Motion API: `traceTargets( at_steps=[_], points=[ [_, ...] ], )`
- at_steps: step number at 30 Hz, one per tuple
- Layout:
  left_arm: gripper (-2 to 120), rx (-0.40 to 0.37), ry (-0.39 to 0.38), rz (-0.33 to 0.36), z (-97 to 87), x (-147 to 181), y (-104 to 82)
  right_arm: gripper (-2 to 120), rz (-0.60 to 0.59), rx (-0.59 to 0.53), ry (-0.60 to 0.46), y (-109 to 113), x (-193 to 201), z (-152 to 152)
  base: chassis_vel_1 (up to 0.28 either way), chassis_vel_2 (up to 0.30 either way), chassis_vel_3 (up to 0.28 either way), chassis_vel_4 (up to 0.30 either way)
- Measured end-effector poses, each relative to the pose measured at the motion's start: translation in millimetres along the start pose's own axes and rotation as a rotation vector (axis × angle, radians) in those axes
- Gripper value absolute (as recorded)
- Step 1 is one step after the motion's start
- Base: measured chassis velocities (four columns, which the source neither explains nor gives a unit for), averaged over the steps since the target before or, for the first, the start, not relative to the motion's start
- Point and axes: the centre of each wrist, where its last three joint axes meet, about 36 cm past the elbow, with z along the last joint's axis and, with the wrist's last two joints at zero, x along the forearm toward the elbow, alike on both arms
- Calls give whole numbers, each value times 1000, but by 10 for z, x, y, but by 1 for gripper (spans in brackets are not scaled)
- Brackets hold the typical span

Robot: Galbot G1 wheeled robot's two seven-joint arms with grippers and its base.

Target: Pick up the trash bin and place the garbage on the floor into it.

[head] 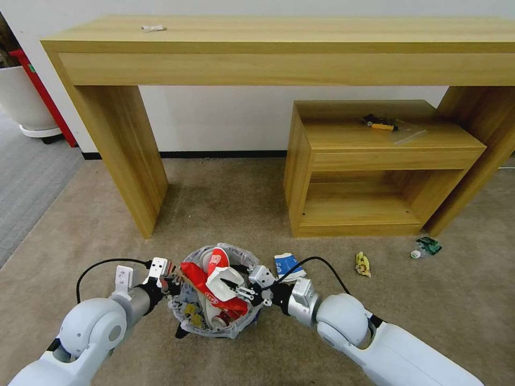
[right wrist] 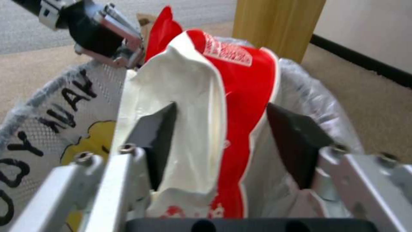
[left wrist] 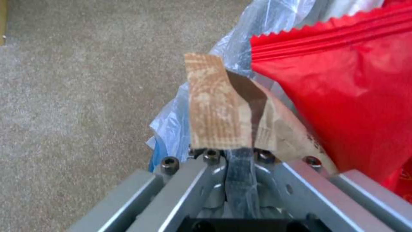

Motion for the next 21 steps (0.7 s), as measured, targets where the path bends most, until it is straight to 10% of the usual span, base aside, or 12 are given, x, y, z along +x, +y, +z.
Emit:
traceTargets(
  at_steps=[12, 21],
  points=[
    [0, 16, -2, -9, 18, -4, 25, 99, 23, -13, -27, 11, 53, -52, 0, 0, 0, 0],
    [0, 67, 10, -51, 142, -11, 135, 100, 211, -66, -65, -155, 138, -116, 0, 0, 0, 0]
  ],
)
